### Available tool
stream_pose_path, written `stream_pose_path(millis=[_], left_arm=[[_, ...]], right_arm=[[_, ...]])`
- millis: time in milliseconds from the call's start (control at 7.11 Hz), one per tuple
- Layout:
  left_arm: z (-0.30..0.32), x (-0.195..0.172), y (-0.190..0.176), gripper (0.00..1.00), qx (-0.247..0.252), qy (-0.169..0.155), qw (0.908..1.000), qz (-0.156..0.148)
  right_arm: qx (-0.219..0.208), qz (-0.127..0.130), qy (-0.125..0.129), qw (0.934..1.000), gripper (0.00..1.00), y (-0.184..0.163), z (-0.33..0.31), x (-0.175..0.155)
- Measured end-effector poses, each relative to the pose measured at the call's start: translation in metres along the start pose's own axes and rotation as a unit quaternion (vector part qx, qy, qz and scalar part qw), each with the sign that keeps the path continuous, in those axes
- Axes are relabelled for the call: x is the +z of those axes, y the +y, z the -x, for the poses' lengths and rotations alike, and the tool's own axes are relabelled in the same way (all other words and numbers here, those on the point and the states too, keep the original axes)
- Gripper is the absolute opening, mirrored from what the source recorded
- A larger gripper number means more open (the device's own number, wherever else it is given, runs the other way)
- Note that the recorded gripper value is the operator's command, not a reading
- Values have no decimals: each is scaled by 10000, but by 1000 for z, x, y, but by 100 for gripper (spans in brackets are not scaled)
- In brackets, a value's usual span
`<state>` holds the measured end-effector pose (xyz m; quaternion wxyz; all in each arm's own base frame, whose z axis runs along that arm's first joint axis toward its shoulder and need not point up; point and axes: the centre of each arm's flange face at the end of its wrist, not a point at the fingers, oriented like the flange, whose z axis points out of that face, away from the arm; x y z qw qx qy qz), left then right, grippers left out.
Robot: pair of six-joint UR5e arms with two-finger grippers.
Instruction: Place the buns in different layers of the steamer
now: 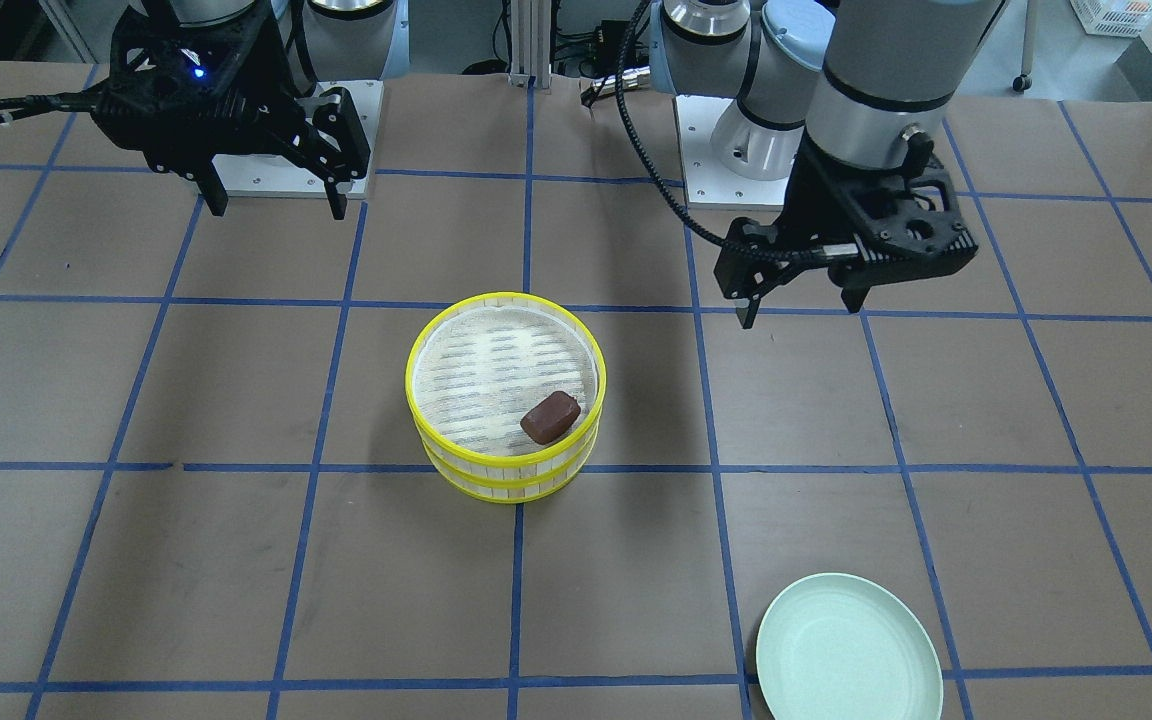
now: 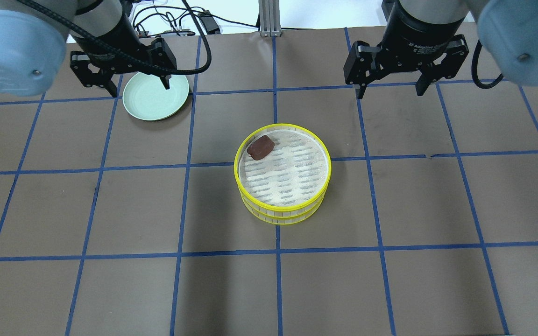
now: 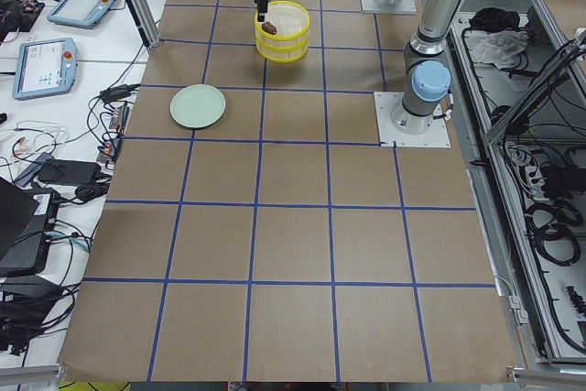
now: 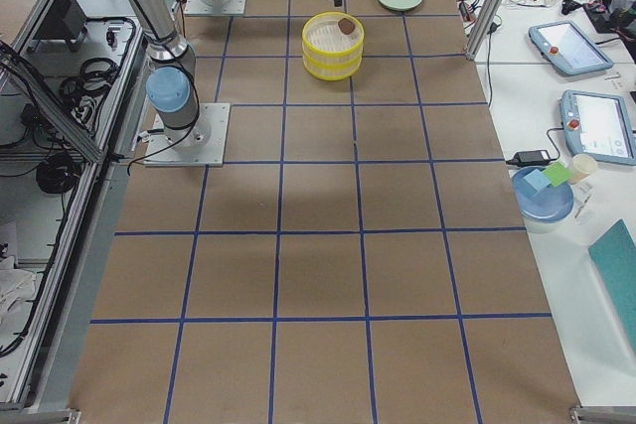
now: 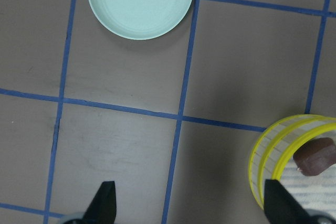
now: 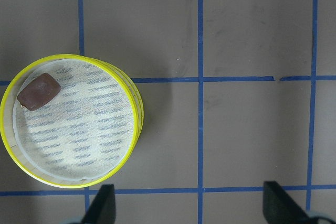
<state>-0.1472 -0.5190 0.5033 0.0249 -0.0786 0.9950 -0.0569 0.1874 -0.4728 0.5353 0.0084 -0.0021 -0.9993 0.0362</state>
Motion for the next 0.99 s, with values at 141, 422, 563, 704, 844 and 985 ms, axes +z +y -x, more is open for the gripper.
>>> stream_pose_path(millis=[141, 422, 563, 704, 844, 985], left_arm=[[11, -10, 7, 100, 17, 16, 10000, 83], [21, -16, 14, 100, -58, 41, 9997, 217], [23, -14, 15, 100, -127, 47, 9996, 246], [23, -15, 17, 100, -136, 78, 9996, 216], [24, -20, 19, 100, -114, 97, 9998, 150], [26, -24, 21, 100, -107, 99, 9998, 115]], right_arm=[[0, 1, -2, 10000, 100, 0, 0, 0], [-7, 6, -3, 10000, 100, 0, 0, 0], [-12, 12, -1, 10000, 100, 0, 0, 1], [-16, 14, 6, 10000, 100, 0, 0, 1], [-20, 14, 15, 10000, 100, 0, 0, 1], [-22, 16, 20, 10000, 100, 0, 0, 1]])
